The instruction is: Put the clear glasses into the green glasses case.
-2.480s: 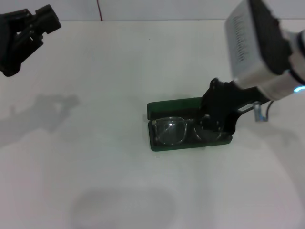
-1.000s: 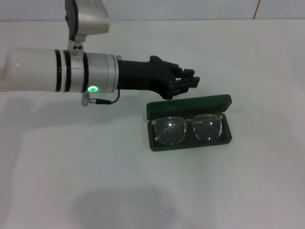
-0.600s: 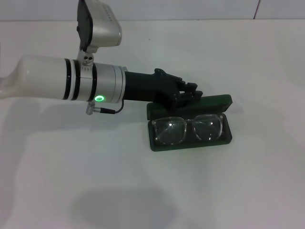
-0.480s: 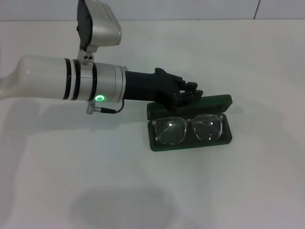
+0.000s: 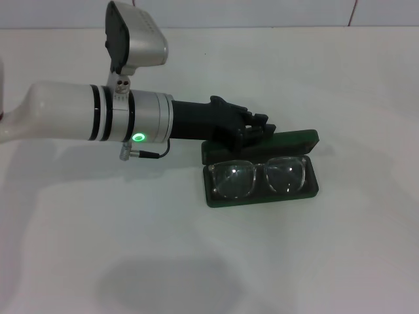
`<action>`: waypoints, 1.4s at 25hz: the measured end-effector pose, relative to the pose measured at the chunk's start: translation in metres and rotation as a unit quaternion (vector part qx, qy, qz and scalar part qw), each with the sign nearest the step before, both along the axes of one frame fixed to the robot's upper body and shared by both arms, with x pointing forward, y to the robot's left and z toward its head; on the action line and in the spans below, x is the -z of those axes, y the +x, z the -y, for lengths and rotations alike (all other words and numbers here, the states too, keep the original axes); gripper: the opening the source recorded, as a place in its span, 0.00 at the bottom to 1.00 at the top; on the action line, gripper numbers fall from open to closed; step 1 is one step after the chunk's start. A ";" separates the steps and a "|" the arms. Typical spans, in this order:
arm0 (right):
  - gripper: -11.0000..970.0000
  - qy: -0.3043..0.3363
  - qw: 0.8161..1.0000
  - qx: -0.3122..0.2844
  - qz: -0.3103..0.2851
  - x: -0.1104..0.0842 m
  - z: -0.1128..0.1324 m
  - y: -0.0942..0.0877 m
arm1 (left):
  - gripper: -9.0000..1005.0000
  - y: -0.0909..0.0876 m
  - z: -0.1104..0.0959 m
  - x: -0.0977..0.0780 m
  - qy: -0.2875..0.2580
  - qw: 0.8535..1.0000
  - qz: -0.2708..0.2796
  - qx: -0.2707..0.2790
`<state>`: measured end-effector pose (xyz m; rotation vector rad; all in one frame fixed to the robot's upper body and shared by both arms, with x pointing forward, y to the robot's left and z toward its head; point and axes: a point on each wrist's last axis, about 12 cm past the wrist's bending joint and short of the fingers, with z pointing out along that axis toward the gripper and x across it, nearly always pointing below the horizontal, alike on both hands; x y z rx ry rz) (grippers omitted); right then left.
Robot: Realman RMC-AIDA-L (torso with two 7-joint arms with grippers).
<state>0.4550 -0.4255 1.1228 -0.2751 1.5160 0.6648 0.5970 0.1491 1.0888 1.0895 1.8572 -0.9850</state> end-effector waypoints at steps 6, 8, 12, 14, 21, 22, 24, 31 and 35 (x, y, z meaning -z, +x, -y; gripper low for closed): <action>0.15 0.000 1.000 0.000 0.000 0.002 -0.001 0.000 | 0.22 -0.002 0.003 0.004 0.012 1.000 -0.006 0.007; 0.15 0.001 1.000 -0.001 -0.001 0.003 -0.001 0.000 | 0.22 -0.003 0.004 0.005 0.015 1.000 -0.007 0.011; 0.15 0.003 1.000 -0.002 -0.001 0.004 -0.002 0.000 | 0.22 -0.006 0.003 0.008 0.017 1.000 -0.010 0.016; 0.15 0.004 1.000 -0.002 -0.001 0.006 -0.003 0.000 | 0.22 -0.008 0.003 0.009 0.019 1.000 -0.012 0.020; 0.15 0.006 1.000 -0.003 -0.003 0.007 -0.004 0.000 | 0.22 -0.024 0.002 0.023 0.026 0.999 -0.023 0.037; 0.15 0.007 1.000 -0.003 -0.004 0.007 -0.004 0.000 | 0.22 -0.027 0.001 0.025 0.023 0.999 -0.024 0.037; 0.15 0.010 1.000 -0.004 -0.006 0.009 -0.005 0.000 | 0.22 -0.031 0.000 0.028 0.018 0.999 -0.024 0.037; 0.15 0.012 1.000 -0.006 -0.009 0.010 -0.004 -0.001 | 0.17 -0.039 0.006 0.030 0.018 0.998 -0.019 0.059; 0.17 0.003 1.000 -0.016 -0.018 0.012 -0.006 -0.001 | 0.17 -0.044 0.008 0.013 -0.021 0.997 0.013 0.074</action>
